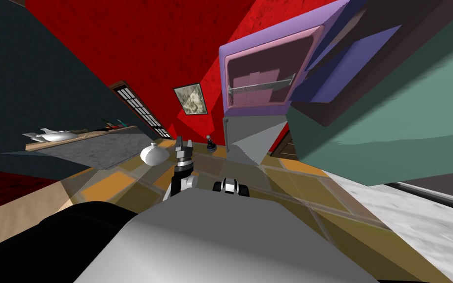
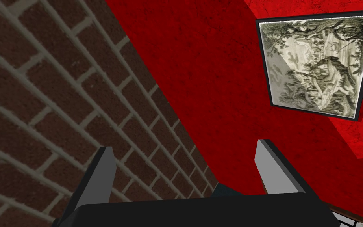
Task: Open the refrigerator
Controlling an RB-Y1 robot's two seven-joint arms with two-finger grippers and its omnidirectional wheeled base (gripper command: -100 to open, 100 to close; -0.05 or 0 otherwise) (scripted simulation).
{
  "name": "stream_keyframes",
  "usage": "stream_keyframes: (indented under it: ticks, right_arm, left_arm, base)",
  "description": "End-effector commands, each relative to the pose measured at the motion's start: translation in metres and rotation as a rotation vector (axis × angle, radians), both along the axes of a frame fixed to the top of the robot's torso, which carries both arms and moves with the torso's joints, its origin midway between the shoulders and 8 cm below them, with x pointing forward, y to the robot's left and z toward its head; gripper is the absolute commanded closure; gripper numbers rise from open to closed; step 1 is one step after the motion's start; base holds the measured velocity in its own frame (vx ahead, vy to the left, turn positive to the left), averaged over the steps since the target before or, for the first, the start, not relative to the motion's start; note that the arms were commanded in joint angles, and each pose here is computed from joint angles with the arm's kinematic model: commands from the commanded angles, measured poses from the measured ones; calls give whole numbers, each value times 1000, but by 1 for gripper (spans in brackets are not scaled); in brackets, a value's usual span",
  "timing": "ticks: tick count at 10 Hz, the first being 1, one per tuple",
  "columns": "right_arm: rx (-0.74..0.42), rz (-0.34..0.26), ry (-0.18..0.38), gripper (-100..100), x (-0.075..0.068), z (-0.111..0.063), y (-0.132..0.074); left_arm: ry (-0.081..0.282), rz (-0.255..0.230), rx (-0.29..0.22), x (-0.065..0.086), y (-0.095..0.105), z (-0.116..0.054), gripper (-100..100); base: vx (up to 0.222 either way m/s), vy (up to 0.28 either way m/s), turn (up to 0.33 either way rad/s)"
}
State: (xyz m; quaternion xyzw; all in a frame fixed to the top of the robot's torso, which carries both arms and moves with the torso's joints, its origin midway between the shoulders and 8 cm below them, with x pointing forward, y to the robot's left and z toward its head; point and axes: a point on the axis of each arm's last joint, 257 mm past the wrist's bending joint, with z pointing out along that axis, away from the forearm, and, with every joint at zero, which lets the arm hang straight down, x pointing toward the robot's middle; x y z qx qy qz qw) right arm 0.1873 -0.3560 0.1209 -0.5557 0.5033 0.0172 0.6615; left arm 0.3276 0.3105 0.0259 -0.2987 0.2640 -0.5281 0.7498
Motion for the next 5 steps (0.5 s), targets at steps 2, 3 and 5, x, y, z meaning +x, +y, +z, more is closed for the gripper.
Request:
stream_keyframes:
  ticks: [2,3,5]
  right_arm:
    - [25,1,1,-100,3,18,1]
    - [25,1,1,-100,3,18,1]
    - [25,1,1,-100,3,18,1]
  left_arm:
    - [0,0,0,0,0,0,0]
    - [0,0,0,0,0,0,0]
    - [0,0,0,0,0,0,0]
  base:
    - [-18,-49,-31]
    - [-16,-50,-2]
    - [-1,-14,-1]
